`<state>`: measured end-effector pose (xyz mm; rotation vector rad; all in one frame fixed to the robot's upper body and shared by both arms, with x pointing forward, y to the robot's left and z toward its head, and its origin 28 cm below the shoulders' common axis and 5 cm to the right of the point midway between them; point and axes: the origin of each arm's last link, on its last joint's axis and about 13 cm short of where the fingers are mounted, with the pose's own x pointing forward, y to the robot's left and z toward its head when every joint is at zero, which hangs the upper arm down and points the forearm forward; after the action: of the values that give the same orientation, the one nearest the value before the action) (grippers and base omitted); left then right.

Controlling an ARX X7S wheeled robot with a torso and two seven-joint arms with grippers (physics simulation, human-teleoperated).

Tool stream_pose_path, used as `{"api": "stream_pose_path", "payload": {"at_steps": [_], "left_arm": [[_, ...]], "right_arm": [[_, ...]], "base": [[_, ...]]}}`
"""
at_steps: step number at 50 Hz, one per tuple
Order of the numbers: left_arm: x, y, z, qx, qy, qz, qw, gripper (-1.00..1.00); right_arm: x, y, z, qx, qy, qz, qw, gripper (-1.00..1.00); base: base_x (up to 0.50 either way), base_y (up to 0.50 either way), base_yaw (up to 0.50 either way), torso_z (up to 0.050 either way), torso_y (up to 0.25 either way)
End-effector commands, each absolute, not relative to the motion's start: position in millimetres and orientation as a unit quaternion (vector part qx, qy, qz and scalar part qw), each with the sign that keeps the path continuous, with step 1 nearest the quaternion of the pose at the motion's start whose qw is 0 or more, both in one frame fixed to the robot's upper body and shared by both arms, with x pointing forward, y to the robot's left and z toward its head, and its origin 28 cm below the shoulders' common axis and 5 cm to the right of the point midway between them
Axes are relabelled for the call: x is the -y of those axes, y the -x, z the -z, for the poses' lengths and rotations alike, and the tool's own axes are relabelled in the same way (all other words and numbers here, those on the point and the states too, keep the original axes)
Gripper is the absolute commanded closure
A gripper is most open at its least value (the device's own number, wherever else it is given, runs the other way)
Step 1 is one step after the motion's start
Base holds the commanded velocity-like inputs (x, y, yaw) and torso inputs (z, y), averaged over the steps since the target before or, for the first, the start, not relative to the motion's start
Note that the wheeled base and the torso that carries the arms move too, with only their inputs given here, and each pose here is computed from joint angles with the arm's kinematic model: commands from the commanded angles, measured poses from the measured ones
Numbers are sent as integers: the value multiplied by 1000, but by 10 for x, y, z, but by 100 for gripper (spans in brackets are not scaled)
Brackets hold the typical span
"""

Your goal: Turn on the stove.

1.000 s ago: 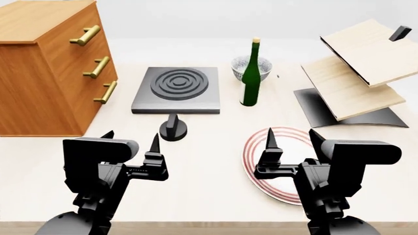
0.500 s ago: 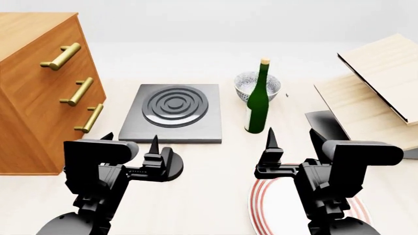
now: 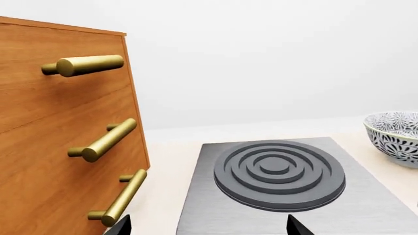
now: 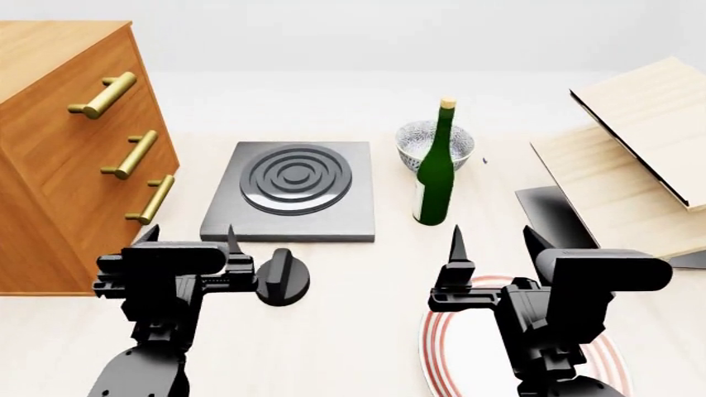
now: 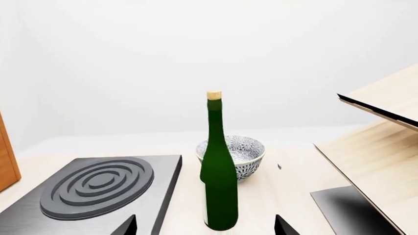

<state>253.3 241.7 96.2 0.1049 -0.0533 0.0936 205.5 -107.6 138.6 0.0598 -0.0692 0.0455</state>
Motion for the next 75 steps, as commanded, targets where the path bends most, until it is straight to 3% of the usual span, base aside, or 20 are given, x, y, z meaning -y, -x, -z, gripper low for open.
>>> {"api": "stream_pose_path", "payload": {"at_steps": [1,18,39,43,44,45,63,75], "left_arm": [[-2546,-2729,-575,25,-88,-87,992,-100],[-2522,-2873,-62,7,-104,-91,990,-100],[-2407,-2878,212,-13,-95,-84,992,-100],[-2265,-2845,267,-29,-91,-61,994,-100],[-1749,-2693,290,-62,-95,63,992,-100],[-1705,-2730,132,-28,-94,70,993,-100],[-1632,-2444,-40,4,-98,154,983,-100],[-2021,-2209,-972,58,-11,51,997,-100]], "right_arm": [[1077,-2050,-1338,33,-23,-20,999,-100],[1079,-2065,-1302,29,-30,-18,999,-100],[1074,-2070,-1281,28,-32,-19,999,-100],[1076,-2071,-1271,27,-32,-18,999,-100],[1120,-2068,-1266,23,-33,-11,999,-100],[1125,-2070,-1262,23,-33,-10,999,-100],[1148,-2069,-1232,21,-37,-2,999,-100],[1137,-2055,-1237,25,-37,-2,999,-100]], "base": [[0,0,0,0,0],[0,0,0,0,0],[0,0,0,0,0],[0,0,0,0,0],[0,0,0,0,0],[0,0,0,0,0],[0,0,0,0,0],[0,0,0,0,1]]}}
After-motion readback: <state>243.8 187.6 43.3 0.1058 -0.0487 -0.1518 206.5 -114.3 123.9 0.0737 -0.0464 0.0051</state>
